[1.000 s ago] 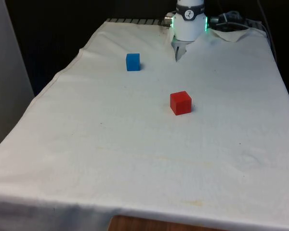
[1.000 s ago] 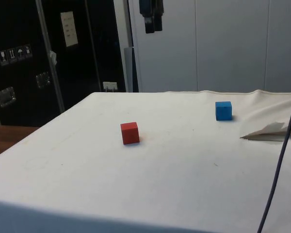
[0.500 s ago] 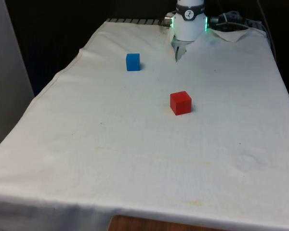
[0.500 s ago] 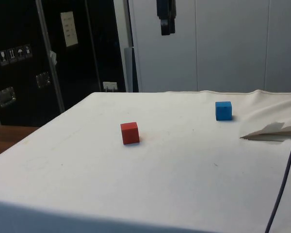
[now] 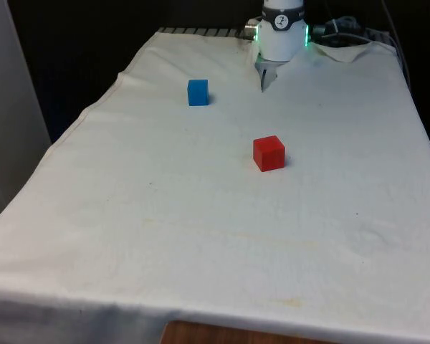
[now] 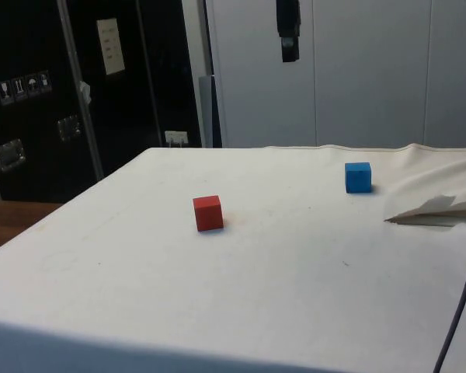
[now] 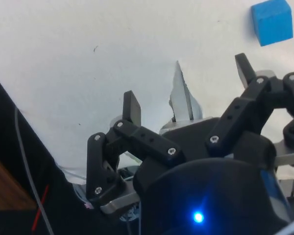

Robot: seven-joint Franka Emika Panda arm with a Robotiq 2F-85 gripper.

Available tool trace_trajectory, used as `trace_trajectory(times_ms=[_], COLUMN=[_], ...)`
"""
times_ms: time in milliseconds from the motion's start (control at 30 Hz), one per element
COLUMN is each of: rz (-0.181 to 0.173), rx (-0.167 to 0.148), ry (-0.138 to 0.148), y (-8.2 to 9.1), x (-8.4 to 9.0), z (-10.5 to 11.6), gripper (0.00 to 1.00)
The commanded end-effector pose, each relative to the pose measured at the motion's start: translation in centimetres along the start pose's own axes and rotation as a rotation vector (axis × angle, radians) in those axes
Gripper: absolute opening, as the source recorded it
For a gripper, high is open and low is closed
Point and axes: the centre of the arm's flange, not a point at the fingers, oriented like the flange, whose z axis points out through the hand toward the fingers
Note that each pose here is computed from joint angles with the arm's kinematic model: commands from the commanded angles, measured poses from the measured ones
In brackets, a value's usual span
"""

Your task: Stack the two cubes.

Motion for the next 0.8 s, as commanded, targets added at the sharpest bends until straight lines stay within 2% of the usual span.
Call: trace_trajectory(times_ms=[0, 33, 267, 300, 333, 500, 533, 567, 767], rz=[-0.005, -0.013, -0.038, -0.035, -0.043, -0.054, -0.051, -0.055, -0.062], rx=[0.002, -0.004, -0.02, -0.01, -0.027, -0.044, -0.033, -0.047, -0.068], ry=[-0.003, 0.003, -0.028, -0.033, -0.031, -0.04, -0.051, -0.043, -0.027], y=[0.1, 0.3, 1.0, 0.9, 1.2, 1.6, 1.5, 1.7, 2.1], x=[-0.1, -0.5, -1.4, -1.1, -1.6, -2.3, -2.1, -2.5, -3.9], z=[0.2, 0.4, 1.3, 1.4, 1.4, 1.8, 1.9, 1.9, 2.6], gripper=[1.0, 1.0, 1.0, 1.0, 1.0, 1.0, 1.0, 1.0, 1.0])
